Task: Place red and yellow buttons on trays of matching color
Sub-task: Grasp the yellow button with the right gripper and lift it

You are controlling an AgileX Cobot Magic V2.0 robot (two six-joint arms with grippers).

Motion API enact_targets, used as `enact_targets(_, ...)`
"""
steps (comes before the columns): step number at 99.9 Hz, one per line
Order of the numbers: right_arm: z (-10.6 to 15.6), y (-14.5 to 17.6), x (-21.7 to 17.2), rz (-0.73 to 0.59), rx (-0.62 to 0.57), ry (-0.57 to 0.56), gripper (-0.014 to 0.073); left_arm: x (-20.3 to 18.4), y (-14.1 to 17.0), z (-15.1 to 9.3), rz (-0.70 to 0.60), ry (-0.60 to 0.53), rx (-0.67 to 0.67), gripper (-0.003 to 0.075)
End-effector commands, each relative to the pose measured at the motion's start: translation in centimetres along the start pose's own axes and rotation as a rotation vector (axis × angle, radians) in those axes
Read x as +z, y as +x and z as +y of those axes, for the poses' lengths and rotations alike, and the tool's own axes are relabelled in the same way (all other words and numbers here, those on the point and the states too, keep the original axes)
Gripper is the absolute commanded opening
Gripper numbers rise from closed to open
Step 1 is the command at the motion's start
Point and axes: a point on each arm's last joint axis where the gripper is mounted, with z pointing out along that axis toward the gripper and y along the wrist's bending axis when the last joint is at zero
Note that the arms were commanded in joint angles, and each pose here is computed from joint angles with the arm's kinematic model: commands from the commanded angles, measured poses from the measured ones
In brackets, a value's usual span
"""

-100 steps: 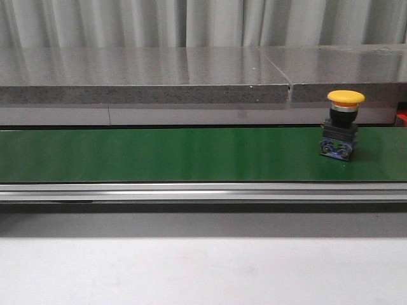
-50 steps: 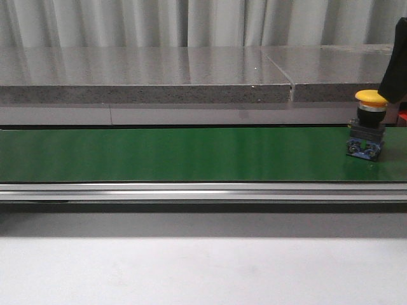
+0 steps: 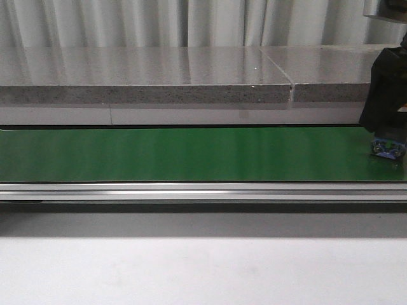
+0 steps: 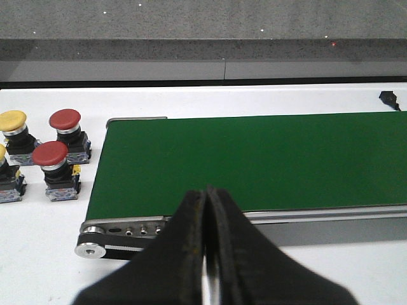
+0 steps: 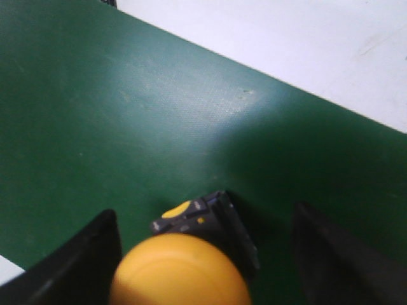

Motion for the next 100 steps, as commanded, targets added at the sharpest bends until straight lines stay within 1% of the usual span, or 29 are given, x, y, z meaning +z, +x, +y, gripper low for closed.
enact_targets(1,0.5,-0.7,-1.6,-0.057,-0.006,-0.009,0.0394,-0.3,-1.4,-0.1,-0.091,0.014,-0.009,-0.0019)
enact_targets(4,0.6,-0.7,-1.6,-0.051,-0.005,-0.013,0.0317,-0.3,-1.4,-0.1,-0.091,0.014,-0.009,-0.0019)
enact_targets(11,0.7,-0.7,-1.7,-0.048,-0.002,-0.017,0.0182,-0.3,-1.4,-0.1,-0.091,0.014,-0.009,-0.0019)
enact_targets(16,0.7,-0.7,-1.9,-0.052,-0.003,-0.016,0.0119,-0.3,-1.4,-0.1,-0.091,0.014,-0.009,-0.0019)
enact_targets(21,0.8,-0.7,-2.4,-0.061,-0.004,-0.012,0.0085,-0.3,-1.4,-0.1,-0.091,0.014,-0.009,-0.0019)
enact_targets(31,0.9,-0.6,-4.0,-0.096,-0.015,0.015,0.0079,-0.3,-1.4,-0.1,-0.091,0.014,-0.009,-0.0019)
enact_targets(43,0.5,-0.2,-6.7,-0.155,0.016,0.066,0.0079,-0.3,-1.4,-0.1,-0.091,0.014,-0.009,-0.0019)
enact_targets(52,-0.5,0.5,-8.8,-0.198,0.075,0.128,0.0079,-0.3,-1.4,-0.1,-0.091,0.014,-0.009,-0.0019)
enact_targets(61,-2.3,1.5,-10.7,-0.239,0.152,0.199,0.0079,-0.3,-1.4,-0.1,-0.091,0.014,-0.009,-0.0019)
enact_targets(64,-3.0,1.8,-11.2,-0.253,0.183,0.221,0.0079,-0.3,-1.4,-0.1,-0.091,0.014,-0.009,-0.0019)
enact_targets(71,-5.0,2.9,-12.4,-0.289,0.296,0.274,0.0079,-0.3,-1.4,-0.1,-0.091,0.014,-0.009,-0.0019)
enact_targets(88,-9.7,6.1,-15.0,-0.374,0.615,0.389,0.0079,-0.3,-1.4,-0.1,-0.091,0.014,-0.009,-0.0019)
enact_targets(100,-12.0,8.2,-16.7,-0.445,0.768,0.468,0.0079,-0.3,-1.4,-0.1,-0.091,0.014,-0.009,-0.0019)
